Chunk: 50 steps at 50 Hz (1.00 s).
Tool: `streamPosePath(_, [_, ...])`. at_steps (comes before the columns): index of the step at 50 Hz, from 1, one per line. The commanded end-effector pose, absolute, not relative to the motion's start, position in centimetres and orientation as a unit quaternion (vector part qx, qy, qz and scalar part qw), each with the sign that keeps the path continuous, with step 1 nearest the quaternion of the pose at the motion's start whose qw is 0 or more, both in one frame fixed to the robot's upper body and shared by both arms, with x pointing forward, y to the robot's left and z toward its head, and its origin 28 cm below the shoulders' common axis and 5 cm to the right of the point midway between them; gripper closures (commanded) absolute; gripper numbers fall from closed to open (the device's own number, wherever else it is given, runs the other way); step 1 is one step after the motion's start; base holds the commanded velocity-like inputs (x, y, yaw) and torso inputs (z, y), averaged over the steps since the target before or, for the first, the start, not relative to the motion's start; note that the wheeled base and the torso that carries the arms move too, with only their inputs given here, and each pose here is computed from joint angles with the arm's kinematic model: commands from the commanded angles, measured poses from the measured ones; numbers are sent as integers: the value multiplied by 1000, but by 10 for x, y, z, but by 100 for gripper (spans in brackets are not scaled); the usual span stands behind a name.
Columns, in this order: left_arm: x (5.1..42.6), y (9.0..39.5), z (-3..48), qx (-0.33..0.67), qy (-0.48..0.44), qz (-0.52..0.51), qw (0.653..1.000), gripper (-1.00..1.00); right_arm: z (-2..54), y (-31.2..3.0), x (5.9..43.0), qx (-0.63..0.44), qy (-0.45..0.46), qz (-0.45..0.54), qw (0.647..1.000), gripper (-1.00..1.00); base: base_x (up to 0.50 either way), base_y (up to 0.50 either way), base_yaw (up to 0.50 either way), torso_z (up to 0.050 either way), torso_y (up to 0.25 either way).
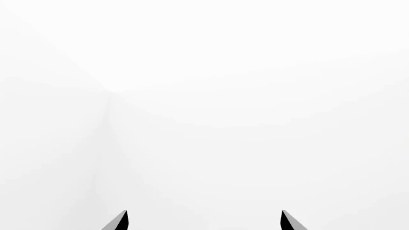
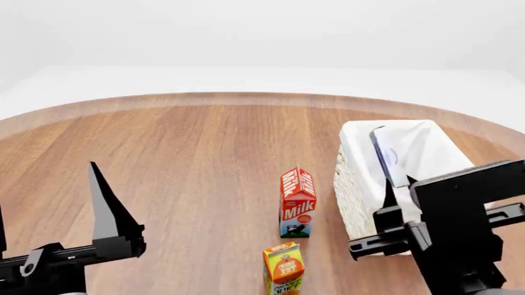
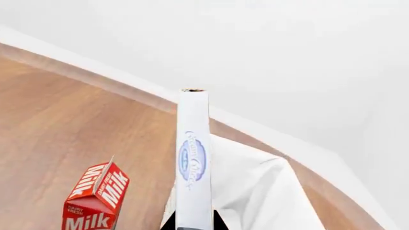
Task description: Pick up the cream cheese box and the butter, and put them in the basket.
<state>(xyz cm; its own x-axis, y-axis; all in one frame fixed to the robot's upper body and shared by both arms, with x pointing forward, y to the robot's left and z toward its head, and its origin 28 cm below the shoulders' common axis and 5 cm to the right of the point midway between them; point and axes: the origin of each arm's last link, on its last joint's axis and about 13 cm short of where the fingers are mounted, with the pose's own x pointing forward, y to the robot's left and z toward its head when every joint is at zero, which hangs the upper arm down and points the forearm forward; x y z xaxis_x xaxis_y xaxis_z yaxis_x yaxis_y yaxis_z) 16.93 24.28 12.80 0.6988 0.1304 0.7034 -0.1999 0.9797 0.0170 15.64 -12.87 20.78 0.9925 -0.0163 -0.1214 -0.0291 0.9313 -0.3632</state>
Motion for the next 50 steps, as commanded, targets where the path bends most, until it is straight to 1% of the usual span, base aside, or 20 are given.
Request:
streamPosePath(1, [169, 242, 128, 46, -377, 89, 921, -100, 240, -134, 159, -180, 10, -4, 984, 100, 0, 0, 0, 0, 0])
streamPosePath(5, [169, 242, 128, 46, -377, 88, 921, -100, 250, -137, 161, -185, -3, -9, 983, 100, 0, 0, 0, 0, 0])
streamPosePath(17, [170, 240, 127, 46, -376, 83, 922, -100, 272, -147, 181, -171, -1, -25, 985, 100, 0, 0, 0, 0, 0])
streamPosePath(26, [169, 240, 128, 46, -375, 83, 922, -100, 278, -155, 196, -167, 9, -44, 985, 100, 0, 0, 0, 0, 1])
streamPosePath(35, [170, 240, 128, 46, -375, 82, 922, -100, 277, -164, 206, -148, 48, -48, 987, 100, 0, 0, 0, 0, 0])
streamPosePath(43, [170, 240, 128, 46, -374, 81, 923, -100, 282, -172, 220, -73, 96, -33, 992, 100, 0, 0, 0, 0, 1])
streamPosePath(50, [170, 239, 128, 46, -373, 80, 923, -100, 279, -180, 236, -68, 117, -49, 990, 100, 0, 0, 0, 0, 0])
